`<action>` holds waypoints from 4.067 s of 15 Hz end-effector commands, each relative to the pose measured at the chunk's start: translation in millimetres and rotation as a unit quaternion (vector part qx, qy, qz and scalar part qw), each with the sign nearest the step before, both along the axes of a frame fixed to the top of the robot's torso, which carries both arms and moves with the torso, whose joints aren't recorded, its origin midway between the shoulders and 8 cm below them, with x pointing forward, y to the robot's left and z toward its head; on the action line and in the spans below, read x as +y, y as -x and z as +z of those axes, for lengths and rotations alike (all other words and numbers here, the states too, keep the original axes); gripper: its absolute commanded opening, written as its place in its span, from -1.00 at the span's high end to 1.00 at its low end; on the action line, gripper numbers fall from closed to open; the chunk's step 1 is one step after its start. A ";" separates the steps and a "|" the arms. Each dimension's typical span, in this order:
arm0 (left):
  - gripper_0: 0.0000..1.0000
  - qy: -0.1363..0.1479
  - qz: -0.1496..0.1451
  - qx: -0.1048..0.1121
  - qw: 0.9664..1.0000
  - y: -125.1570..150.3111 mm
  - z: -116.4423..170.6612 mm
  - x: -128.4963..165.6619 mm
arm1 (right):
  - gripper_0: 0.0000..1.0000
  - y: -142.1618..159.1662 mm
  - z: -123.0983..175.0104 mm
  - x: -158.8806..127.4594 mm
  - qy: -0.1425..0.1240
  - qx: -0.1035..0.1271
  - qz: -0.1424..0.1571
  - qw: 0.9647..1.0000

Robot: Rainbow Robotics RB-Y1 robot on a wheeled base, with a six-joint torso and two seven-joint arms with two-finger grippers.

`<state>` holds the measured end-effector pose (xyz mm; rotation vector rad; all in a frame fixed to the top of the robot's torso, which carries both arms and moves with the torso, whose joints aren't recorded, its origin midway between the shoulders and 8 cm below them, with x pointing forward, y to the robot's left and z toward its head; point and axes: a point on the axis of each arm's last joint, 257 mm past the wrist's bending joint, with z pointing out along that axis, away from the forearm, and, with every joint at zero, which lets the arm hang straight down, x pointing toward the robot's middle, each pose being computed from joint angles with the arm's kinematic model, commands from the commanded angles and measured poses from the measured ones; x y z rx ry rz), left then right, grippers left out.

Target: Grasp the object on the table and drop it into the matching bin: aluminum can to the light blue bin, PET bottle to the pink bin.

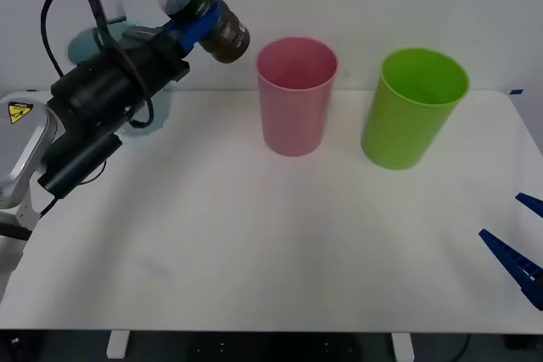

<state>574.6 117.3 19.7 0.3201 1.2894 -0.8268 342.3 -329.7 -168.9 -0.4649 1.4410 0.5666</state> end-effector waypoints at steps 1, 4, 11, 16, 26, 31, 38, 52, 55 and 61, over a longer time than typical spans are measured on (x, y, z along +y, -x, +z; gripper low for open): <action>1.00 -0.012 -0.005 0.001 1.000 -15.4 -1.7 -23.4 | -1.00 0.0 0.0 0.0 0.000 0.000 0.000 1.000; 1.00 -0.038 -0.008 -0.002 0.999 -32.1 -7.3 -50.4 | -1.00 0.0 0.0 0.0 0.000 0.000 0.000 1.000; 0.99 -0.121 -0.025 -0.012 0.992 -71.3 -16.3 -111.4 | -1.00 0.0 0.0 0.0 0.000 0.000 0.000 1.000; 1.00 -0.167 -0.040 0.001 0.985 -92.3 -20.6 -149.6 | -1.00 0.0 0.0 0.0 0.000 0.000 0.000 1.000; 0.79 -0.164 -0.038 0.004 0.986 -98.0 -15.2 -148.0 | -1.00 0.0 0.0 0.0 0.000 0.000 0.000 1.000; -1.00 -0.166 -0.040 -0.001 0.985 -98.7 -9.8 -134.2 | -1.00 0.0 0.0 0.0 0.000 0.000 0.000 1.000; -1.00 -0.156 -0.047 0.007 0.987 -97.3 -12.7 -125.9 | -1.00 0.0 0.0 0.0 0.000 0.000 0.000 1.000; -1.00 -0.112 -0.058 0.007 0.992 -59.6 -42.1 -41.5 | -1.00 0.0 0.0 0.0 0.000 0.000 0.000 1.000; -1.00 -0.113 -0.053 0.008 0.992 -51.6 -55.4 -0.1 | -1.00 0.0 0.0 0.0 0.000 0.000 0.000 1.000; -1.00 -0.115 -0.011 0.005 0.993 -17.1 -86.5 83.7 | -1.00 0.0 0.0 0.0 0.000 0.000 0.000 1.000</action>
